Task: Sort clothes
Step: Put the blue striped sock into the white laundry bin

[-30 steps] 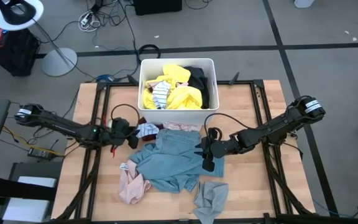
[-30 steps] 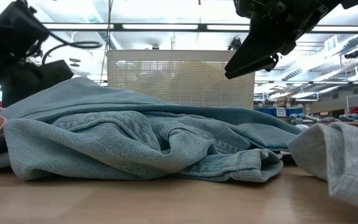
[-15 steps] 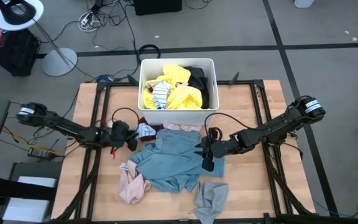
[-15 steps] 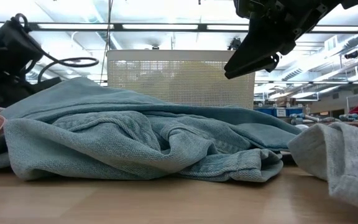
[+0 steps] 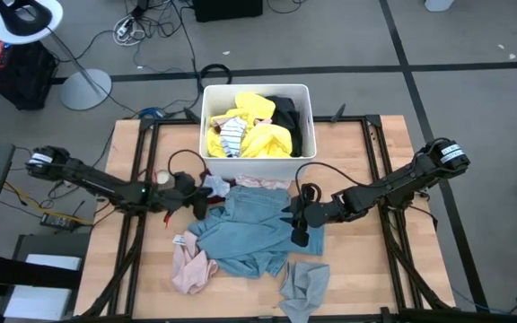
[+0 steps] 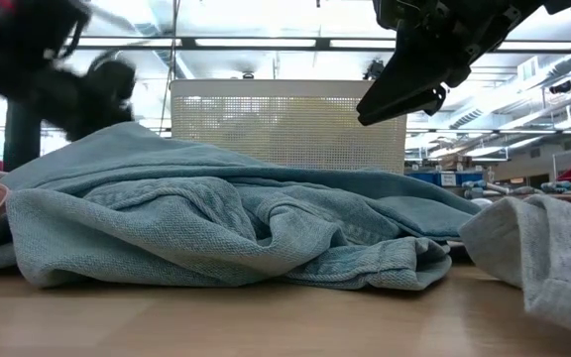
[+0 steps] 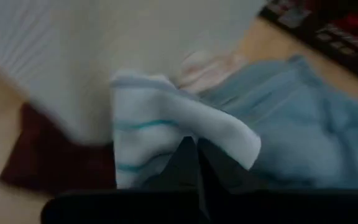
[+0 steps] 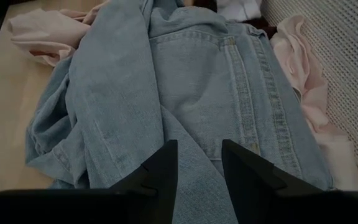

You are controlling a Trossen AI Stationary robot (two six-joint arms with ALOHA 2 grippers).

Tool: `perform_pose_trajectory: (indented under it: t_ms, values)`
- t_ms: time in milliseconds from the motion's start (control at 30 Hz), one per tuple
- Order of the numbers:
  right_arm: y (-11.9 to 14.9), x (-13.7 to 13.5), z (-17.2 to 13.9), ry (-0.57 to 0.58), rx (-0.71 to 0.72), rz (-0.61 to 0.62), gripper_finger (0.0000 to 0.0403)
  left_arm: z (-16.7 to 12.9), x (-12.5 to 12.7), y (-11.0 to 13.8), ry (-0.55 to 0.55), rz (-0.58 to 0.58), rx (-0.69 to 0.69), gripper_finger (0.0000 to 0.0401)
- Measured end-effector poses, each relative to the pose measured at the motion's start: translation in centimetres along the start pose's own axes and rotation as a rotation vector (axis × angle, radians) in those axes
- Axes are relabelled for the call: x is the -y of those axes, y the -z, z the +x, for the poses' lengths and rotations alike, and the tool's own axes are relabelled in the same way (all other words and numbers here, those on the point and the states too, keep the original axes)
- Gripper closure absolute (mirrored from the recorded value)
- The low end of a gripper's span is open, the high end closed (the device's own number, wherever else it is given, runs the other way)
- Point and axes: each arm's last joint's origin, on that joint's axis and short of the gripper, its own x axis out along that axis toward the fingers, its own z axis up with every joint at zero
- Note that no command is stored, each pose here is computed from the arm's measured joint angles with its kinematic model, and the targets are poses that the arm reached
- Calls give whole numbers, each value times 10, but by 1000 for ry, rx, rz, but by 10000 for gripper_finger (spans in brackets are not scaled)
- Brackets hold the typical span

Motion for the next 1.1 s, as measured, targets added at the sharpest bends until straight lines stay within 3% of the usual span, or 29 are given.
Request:
perform_pose_trajectory:
  t_ms: [333, 600, 833, 1033, 1100]
  values:
    - [0, 0, 0, 1, 3, 8, 277, -27, 66, -87, 51, 184, 21, 400]
    - [-1, 0, 0, 10, 10, 8, 277, -40, 100, -170, 40, 322, 194, 401]
    - [-1, 0, 0, 10, 10, 5, 277, -20, 92, -221, -129, 407, 273, 400]
    - [-1, 0, 0, 10, 9, 0, 277, 13, 57, -235, -312, 361, 240, 389]
    - [0, 0, 0, 9, 8, -2, 277, 23, 45, -235, -316, 319, 215, 383]
